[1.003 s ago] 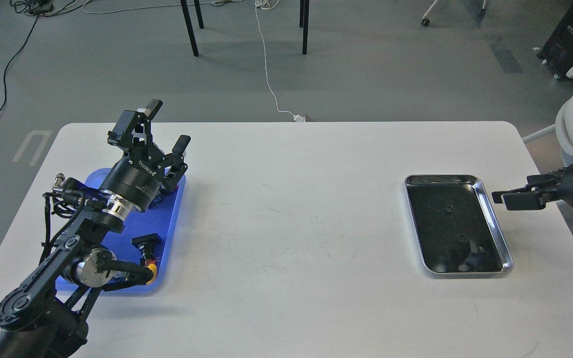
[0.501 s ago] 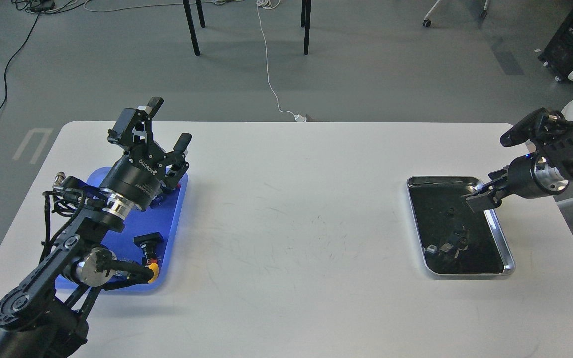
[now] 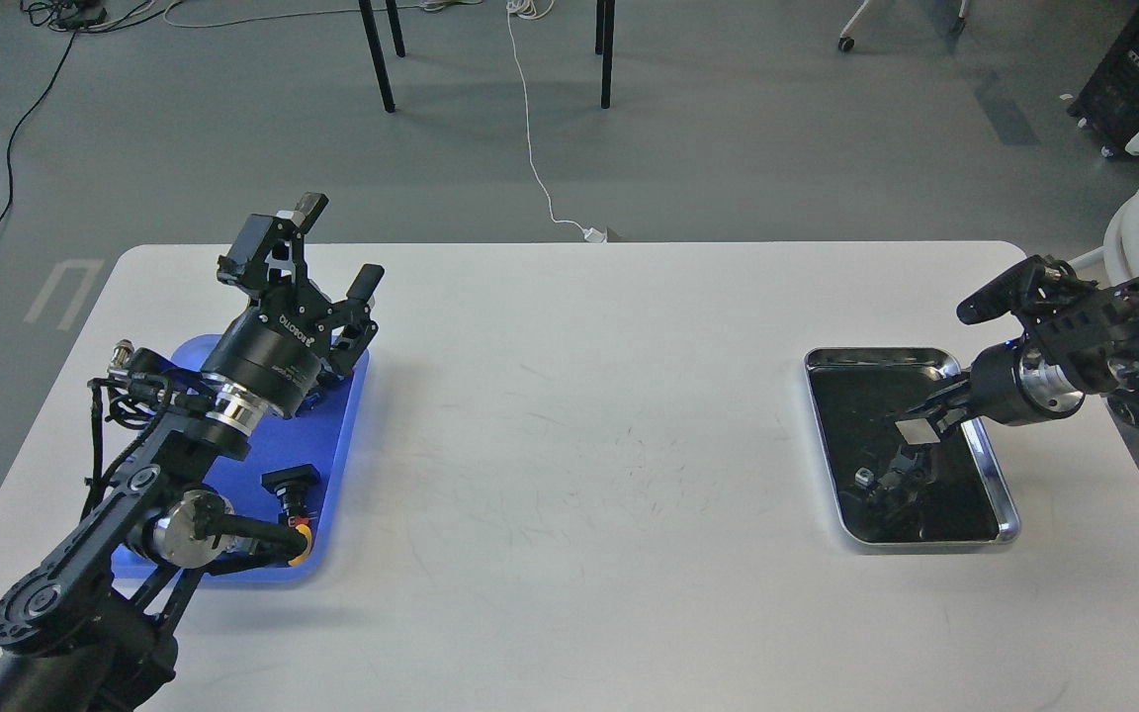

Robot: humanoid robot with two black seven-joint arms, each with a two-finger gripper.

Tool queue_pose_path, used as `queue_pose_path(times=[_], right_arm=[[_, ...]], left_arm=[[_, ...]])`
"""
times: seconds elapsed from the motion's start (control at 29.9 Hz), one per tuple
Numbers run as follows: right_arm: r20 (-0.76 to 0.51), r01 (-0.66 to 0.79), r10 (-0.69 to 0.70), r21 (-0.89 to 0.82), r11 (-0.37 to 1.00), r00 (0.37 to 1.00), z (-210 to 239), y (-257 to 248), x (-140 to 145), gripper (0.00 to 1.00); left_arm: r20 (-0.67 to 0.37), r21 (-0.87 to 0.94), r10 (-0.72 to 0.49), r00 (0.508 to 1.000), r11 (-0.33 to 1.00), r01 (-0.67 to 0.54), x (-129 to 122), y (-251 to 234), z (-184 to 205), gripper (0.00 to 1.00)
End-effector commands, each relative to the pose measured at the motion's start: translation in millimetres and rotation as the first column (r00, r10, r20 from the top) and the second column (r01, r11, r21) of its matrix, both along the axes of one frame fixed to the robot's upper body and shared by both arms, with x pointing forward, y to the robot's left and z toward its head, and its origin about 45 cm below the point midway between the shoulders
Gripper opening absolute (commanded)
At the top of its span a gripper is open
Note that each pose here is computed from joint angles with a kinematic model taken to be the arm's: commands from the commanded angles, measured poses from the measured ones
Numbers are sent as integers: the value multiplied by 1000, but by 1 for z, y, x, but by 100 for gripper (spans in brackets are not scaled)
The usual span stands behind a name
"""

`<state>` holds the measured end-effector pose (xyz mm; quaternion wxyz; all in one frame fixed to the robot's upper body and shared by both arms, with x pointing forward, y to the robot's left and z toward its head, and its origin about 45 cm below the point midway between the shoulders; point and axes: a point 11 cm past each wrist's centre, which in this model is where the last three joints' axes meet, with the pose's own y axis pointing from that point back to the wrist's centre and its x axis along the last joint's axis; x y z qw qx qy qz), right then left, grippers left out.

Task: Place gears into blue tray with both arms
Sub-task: 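Lower the right gripper and grasp a small black gear on the mat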

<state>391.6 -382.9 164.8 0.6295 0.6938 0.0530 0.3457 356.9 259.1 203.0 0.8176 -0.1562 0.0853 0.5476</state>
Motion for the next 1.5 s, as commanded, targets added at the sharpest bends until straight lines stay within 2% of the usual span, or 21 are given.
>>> queue_pose_path(times=[0.0,0.3,0.43,0.64,0.74,0.97,1.07,1.17,1.34,1.47], right_arm=[[11,3,-3,-5,1000,1000,2,-1,3,72],[9,-17,17,-2,1000,1000,-3,12,8,72],[7,-19,19,-5,1000,1000,-5,13,8,66],[-11,-14,13,-30,999,1000,-16,8,4,66],[-11,-13,13,-26,1000,1000,-16,9,4,61],[-14,-22,22,-23,999,1000,-19,14,4,59],[-13,-15,15,-28,999,1000,-19,11,5,51],[-7,-17,17,-32,999,1000,-19,13,8,50],[-14,-17,17,-32,999,1000,-23,14,5,27],[-17,-21,21,-30,999,1000,-23,16,5,21]], left_arm=[[1,1,-1,1000,1000,1,1,0,1,98],[0,9,2,1000,1000,-2,0,3,0,98],[-3,8,0,1000,1000,0,0,3,0,98],[-5,8,2,1000,1000,-2,-1,3,-1,98],[-3,10,2,1000,1000,-2,-1,3,-1,98],[-3,9,2,1000,1000,-2,-1,3,-1,98],[-3,9,2,1000,1000,-2,-1,3,-1,98],[-3,9,2,1000,1000,-2,-1,3,-1,98],[-3,10,2,1000,1000,-2,0,3,0,98],[-1,10,2,1000,1000,-2,0,3,1,98]])
